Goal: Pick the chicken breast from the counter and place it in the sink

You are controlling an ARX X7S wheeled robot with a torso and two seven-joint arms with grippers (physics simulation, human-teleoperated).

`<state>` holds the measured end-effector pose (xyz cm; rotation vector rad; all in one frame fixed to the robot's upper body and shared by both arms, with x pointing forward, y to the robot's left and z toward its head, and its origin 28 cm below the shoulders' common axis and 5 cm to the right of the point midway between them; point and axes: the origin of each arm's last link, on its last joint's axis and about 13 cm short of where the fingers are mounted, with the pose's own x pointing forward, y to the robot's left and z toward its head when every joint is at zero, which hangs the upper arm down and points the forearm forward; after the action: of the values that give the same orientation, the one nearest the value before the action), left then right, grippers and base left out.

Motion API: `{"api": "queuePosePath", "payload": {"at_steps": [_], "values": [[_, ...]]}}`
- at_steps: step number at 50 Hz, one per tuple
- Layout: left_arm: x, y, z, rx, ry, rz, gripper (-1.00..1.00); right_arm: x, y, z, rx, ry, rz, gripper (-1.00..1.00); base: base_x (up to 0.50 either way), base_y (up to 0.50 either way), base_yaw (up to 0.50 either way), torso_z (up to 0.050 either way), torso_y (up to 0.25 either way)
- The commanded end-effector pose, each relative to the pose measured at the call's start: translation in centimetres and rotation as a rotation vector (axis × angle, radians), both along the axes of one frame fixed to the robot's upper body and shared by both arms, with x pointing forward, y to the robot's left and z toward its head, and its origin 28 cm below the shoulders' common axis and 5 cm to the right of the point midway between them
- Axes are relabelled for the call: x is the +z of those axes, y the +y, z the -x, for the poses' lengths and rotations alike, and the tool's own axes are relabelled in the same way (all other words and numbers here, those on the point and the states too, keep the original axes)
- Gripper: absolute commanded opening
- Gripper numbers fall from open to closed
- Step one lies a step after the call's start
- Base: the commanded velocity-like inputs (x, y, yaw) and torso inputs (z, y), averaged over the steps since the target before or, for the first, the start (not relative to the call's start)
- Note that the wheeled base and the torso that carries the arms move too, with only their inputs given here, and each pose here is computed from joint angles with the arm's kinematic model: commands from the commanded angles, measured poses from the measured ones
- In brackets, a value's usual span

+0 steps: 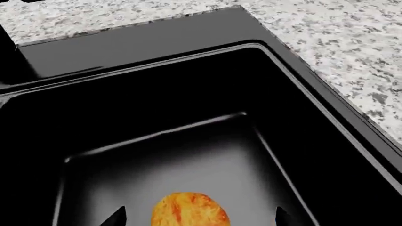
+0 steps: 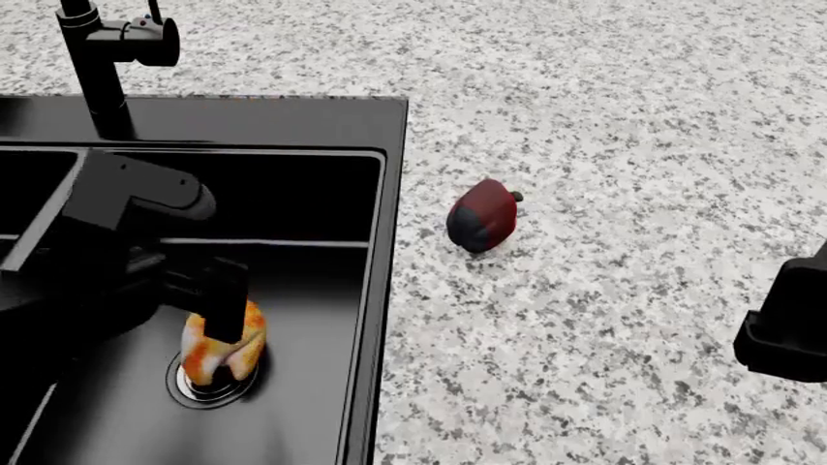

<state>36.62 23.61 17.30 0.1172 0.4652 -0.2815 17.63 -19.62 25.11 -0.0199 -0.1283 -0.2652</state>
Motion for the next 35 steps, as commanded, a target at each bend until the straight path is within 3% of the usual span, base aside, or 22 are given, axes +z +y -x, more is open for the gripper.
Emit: {"api": "queuePosePath", "payload": {"at_steps": [1, 7, 12, 27, 35], "values": [[3.1, 0.2, 2.6, -0.006, -0.162, 0.052, 1.0, 0.1, 0.0, 0.1, 0.001, -0.002, 0.001, 1.0, 0.0, 0.0, 0.0, 0.0, 0.0], [2.5, -0.4, 5.2, -0.034, -0.241, 0.045, 1.0, 0.0, 0.0, 0.2, 0.0, -0.005, -0.003, 1.0, 0.0, 0.0, 0.0, 0.0, 0.0], [3.0, -0.8, 7.3, -0.055, -0.296, 0.095, 1.0, 0.0, 0.1, 0.2, 0.003, -0.006, -0.004, 1.0, 0.0, 0.0, 0.0, 0.0, 0.0], [5.0, -0.3, 12.6, -0.064, -0.411, 0.147, 1.0, -0.1, 0.1, 0.5, 0.002, -0.01, -0.005, 1.0, 0.0, 0.0, 0.0, 0.0, 0.0], [6.6, -0.1, 16.5, -0.081, -0.476, 0.166, 1.0, -0.1, -0.1, 0.6, 0.001, -0.013, -0.009, 1.0, 0.0, 0.0, 0.0, 0.0, 0.0]]}}
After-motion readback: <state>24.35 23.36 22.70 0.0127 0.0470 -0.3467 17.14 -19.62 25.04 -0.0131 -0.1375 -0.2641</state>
